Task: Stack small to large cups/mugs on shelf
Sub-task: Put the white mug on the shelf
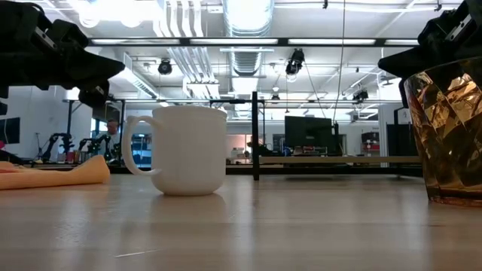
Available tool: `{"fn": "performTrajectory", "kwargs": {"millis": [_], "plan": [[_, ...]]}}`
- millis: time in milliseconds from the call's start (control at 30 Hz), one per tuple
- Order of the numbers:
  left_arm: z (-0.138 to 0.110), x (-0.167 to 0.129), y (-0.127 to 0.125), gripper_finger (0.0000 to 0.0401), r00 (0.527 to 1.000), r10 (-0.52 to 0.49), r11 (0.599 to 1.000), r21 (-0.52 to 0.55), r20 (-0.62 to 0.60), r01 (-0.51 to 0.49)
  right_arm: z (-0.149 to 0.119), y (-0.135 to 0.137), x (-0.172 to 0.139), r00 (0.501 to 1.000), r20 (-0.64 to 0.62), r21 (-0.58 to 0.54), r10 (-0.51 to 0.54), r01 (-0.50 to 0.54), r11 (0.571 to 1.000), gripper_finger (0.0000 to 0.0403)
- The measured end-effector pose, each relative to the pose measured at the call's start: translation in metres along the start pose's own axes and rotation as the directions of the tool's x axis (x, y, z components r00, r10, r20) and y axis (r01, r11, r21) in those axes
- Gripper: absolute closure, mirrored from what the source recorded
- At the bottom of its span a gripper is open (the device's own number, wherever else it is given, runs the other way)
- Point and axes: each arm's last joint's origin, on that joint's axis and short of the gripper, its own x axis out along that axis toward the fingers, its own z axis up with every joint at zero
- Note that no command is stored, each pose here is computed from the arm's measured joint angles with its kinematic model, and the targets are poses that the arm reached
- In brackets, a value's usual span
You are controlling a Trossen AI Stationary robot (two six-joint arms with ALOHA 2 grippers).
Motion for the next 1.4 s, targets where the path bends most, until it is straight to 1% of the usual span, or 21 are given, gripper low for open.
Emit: {"fn": "performTrajectory", "kwargs": {"millis": [100, 133, 233, 300, 400, 467, 533, 567, 633, 700, 733, 833, 900, 1000, 1100, 1167, 1233, 1333, 1400], "plan": [[0.004, 0.0, -0.001, 0.0401, 0.999, -0.008, 1.0, 0.001, 0.037, 0.008, 0.0, 0.0, 0.0, 1.0, 0.0, 0.0, 0.0, 0.0, 1.0, 0.0394], [0.005, 0.0, -0.001, 0.0401, 0.999, -0.012, 1.0, -0.014, 0.051, 0.013, 0.0, 0.0, 0.0, 1.0, 0.001, 0.0, 0.0, 0.0, 1.0, 0.0394], [0.012, -0.001, -0.003, 0.0401, 0.993, -0.03, 0.993, -0.112, 0.118, 0.043, 0.0, 0.0, 0.0, 1.0, 0.001, 0.002, 0.0, 0.0, 1.0, 0.0394], [0.013, -0.001, -0.004, 0.0401, 0.99, -0.034, 0.978, -0.201, 0.133, 0.06, 0.0, 0.0, 0.0, 1.0, 0.0, 0.056, 0.0, 0.0, 0.998, 0.0394], [0.015, -0.001, -0.004, 0.0401, 0.988, -0.036, 0.975, -0.211, 0.152, 0.068, 0.0, 0.0, 0.0, 1.0, 0.008, 0.128, -0.016, 0.015, 0.992, 0.0394], [0.015, 0.0, -0.004, 0.0401, 0.99, -0.042, 0.965, -0.253, 0.132, 0.074, 0.004, 0.0, 0.0, 0.998, 0.055, 0.266, -0.034, 0.018, 0.964, 0.0394], [0.015, 0.0, -0.005, 0.0401, 0.995, -0.074, 0.954, -0.287, 0.073, 0.092, 0.008, 0.001, 0.0, 0.995, 0.093, 0.379, -0.019, -0.017, 0.925, 0.0394], [0.018, 0.001, -0.007, 0.0401, 0.995, -0.088, 0.953, -0.285, 0.046, 0.097, 0.009, 0.003, 0.0, 0.995, 0.096, 0.403, 0.01, -0.048, 0.914, 0.0394], [0.027, 0.0, -0.01, 0.0401, 0.995, -0.099, 0.96, -0.267, -0.019, 0.09, 0.012, 0.006, 0.0, 0.991, 0.106, 0.418, 0.08, -0.117, 0.901, 0.0394], [0.04, 0.0, -0.013, 0.0401, 0.993, -0.085, 0.966, -0.251, -0.077, 0.063, 0.02, 0.01, -0.002, 0.987, 0.116, 0.419, 0.114, -0.152, 0.895, 0.0394], [0.047, 0.0, -0.015, 0.0401, 0.992, -0.078, 0.971, -0.234, -0.102, 0.052, 0.026, 0.013, -0.002, 0.985, 0.122, 0.405, 0.12, -0.16, 0.9, 0.0394], [0.076, 0.001, -0.022, 0.0401, 0.985, -0.062, 0.988, -0.149, -0.161, 0.038, 0.051, 0.022, -0.004, 0.985, 0.117, 0.319, 0.129, -0.16, 0.934, 0.0394], [0.099, 0.004, -0.026, 0.0401, 0.984, -0.037, 0.995, -0.098, -0.175, 0.02, 0.073, 0.029, -0.005, 0.987, 0.102, 0.269, 0.126, -0.149, 0.951, 0.0394], [0.133, 0.012, -0.031, 0.0401, 0.986, -0.025, 0.998, -0.054, -0.167, 0.017, 0.108, 0.042, -0.004, 0.993, 0.042, 0.218, 0.108, -0.114, 0.969, 0.0394], [0.164, 0.023, -0.036, 0.0401, 0.986, -0.023, 0.999, -0.03, -0.167, 0.018, 0.143, 0.056, 0.002, 0.993, -0.067, 0.166, 0.099, -0.086, 0.982, 0.0394], [0.177, 0.03, -0.037, 0.0401, 0.973, -0.01, 0.999, -0.051, -0.23, -0.002, 0.167, 0.066, 0.009, 0.985, -0.138, 0.127, 0.099, -0.082, 0.989, 0.0394], [0.185, 0.038, -0.036, 0.0401, 0.948, 0.009, 0.997, -0.074, -0.318, -0.034, 0.188, 0.075, 0.018, 0.976, -0.201, 0.097, 0.083, -0.065, 0.993, 0.0394], [0.19, 0.053, -0.033, 0.0401, 0.903, 0.021, 0.997, -0.06, -0.429, -0.052, 0.216, 0.087, 0.033, 0.962, -0.268, 0.068, 0.056, -0.039, 0.997, 0.0394], [0.195, 0.064, -0.031, 0.0401, 0.893, 0.019, 0.999, -0.028, -0.45, -0.035, 0.232, 0.095, 0.044, 0.961, -0.271, 0.052, 0.051, -0.039, 0.998, 0.0394]]}}
